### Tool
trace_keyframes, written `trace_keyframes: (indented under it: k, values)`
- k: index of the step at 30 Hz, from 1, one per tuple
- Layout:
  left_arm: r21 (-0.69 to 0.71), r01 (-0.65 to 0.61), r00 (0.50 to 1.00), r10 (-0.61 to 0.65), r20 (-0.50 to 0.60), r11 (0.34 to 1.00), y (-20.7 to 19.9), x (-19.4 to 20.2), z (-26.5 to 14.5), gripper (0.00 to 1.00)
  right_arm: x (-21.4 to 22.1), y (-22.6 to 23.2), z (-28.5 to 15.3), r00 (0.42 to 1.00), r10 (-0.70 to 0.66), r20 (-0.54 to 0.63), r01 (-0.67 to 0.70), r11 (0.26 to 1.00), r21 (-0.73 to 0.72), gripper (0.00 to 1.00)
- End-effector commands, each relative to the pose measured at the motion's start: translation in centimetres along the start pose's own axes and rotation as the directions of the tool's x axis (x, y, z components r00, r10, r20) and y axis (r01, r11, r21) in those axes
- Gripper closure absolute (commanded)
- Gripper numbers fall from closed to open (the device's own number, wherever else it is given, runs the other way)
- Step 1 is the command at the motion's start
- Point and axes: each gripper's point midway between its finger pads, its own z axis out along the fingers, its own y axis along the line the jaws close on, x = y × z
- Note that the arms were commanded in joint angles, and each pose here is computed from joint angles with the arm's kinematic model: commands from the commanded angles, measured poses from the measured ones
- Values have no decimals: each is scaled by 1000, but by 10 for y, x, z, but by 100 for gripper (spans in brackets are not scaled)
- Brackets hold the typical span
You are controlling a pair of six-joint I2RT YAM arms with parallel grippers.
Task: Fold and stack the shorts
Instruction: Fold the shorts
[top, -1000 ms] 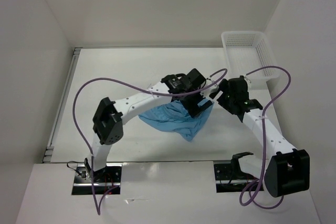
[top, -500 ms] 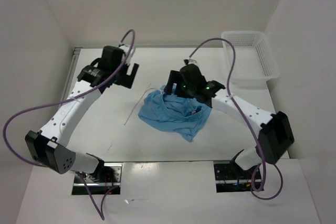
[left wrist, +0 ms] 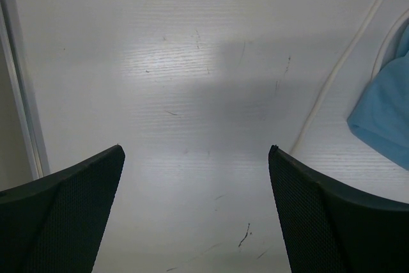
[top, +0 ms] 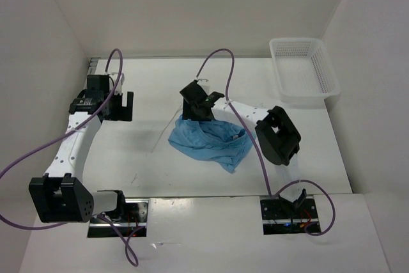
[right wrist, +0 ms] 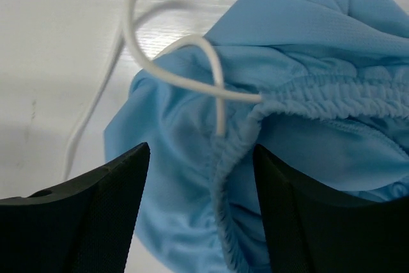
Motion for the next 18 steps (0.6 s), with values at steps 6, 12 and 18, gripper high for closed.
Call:
trace_keyframes:
  k: [6,12,18]
  values:
    - [76,34,998,-38,49,997,-2,-6,0,0,-22,-7,-3,994,70,84,-79,992,101,84]
    - [127,32,998,-39,47,991,-12,-2,7,0,-63,7,-69,977,110,182,-107,994,-26,100]
    - [178,32,999,-39,37,984,-21,-1,19,0,-82,6,-154,946,200,257,-146,966,-212,100]
